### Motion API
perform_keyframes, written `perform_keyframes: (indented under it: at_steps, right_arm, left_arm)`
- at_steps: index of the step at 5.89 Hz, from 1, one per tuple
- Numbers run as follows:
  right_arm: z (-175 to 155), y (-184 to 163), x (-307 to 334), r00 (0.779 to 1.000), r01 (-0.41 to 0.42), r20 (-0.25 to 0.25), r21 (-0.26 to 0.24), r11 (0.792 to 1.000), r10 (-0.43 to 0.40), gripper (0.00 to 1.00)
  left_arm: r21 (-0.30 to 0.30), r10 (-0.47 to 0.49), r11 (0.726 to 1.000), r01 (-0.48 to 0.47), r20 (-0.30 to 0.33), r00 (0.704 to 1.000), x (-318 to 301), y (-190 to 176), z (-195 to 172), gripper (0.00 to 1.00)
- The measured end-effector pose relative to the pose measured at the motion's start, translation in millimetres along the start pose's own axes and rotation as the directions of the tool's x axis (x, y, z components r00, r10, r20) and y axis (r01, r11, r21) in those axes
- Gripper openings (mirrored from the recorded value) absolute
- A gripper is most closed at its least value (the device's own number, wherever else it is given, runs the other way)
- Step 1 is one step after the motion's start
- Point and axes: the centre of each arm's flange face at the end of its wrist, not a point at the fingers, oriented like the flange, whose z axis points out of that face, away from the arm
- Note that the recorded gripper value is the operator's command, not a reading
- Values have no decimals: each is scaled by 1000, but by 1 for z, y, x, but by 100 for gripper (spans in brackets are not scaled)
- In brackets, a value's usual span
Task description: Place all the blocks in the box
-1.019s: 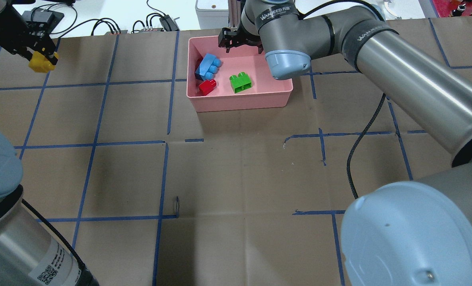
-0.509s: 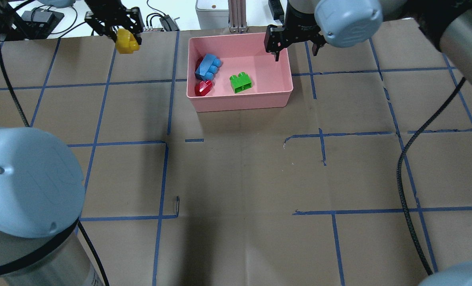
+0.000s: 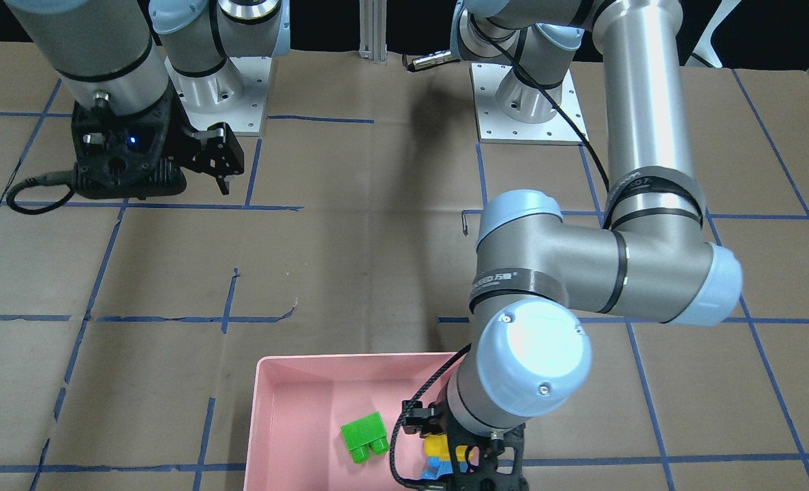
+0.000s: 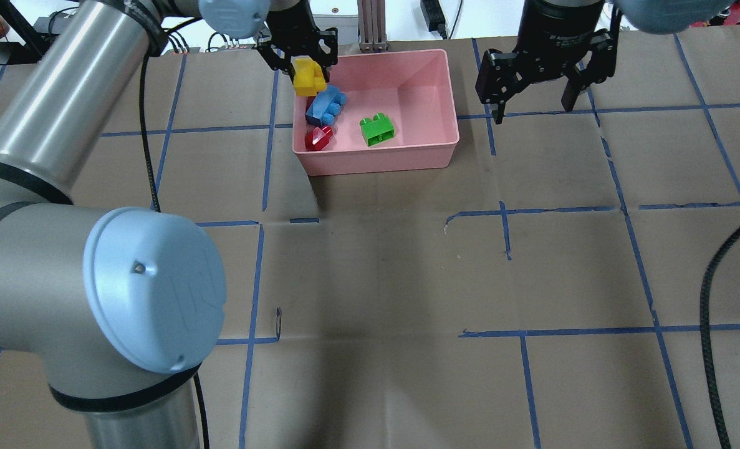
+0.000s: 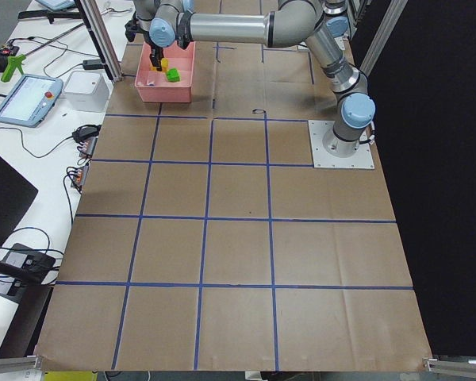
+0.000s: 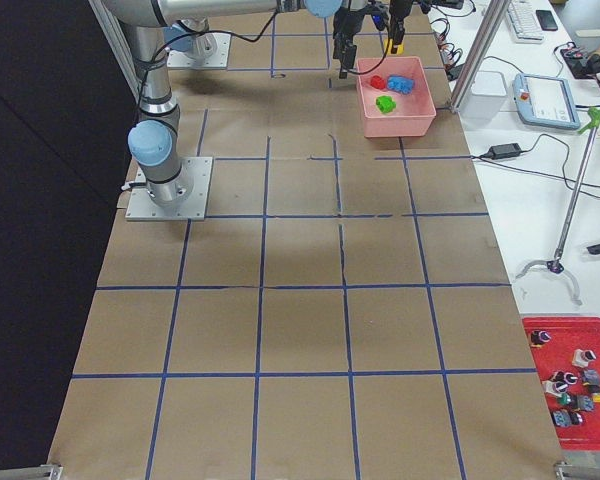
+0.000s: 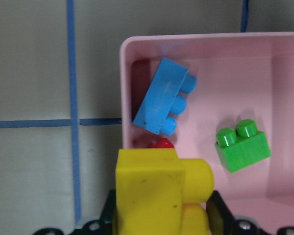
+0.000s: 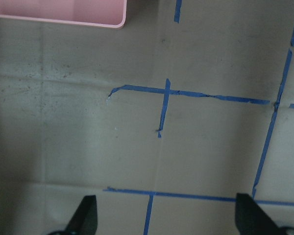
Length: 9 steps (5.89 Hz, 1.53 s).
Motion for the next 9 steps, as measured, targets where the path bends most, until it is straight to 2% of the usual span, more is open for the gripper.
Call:
perform_keyframes:
  at_steps: [1,2,3,4,6,7,9]
  right_arm:
    - [-11,19,3,1000,-4,3,-15,1000,4,100]
    - [-9,26,5,1000,-4,2,-33,999,5,100]
    - [-3,28,6,1000,-7,3,-49,999,7,100]
    - [1,28,6,1000,-9,4,-55,998,9,100]
    - [2,28,6,1000,-13,5,-52,999,14,100]
    - [2,28,7,1000,-13,5,-52,999,13,100]
    - [3,30,7,1000,-12,4,-61,998,12,100]
  left_arm:
    - [22,6,1000,-7,21,1000,15,-5,31,99]
    - [39,5,999,-7,43,999,19,-6,40,100]
    - [55,9,998,-12,54,999,21,-3,28,100]
    - [61,15,998,-19,75,997,19,5,1,100]
    - [8,17,1000,-18,120,993,10,41,-68,100]
    - [-28,28,999,-24,128,991,1,58,-97,100]
    - [-46,103,994,-98,121,987,-42,101,-162,99]
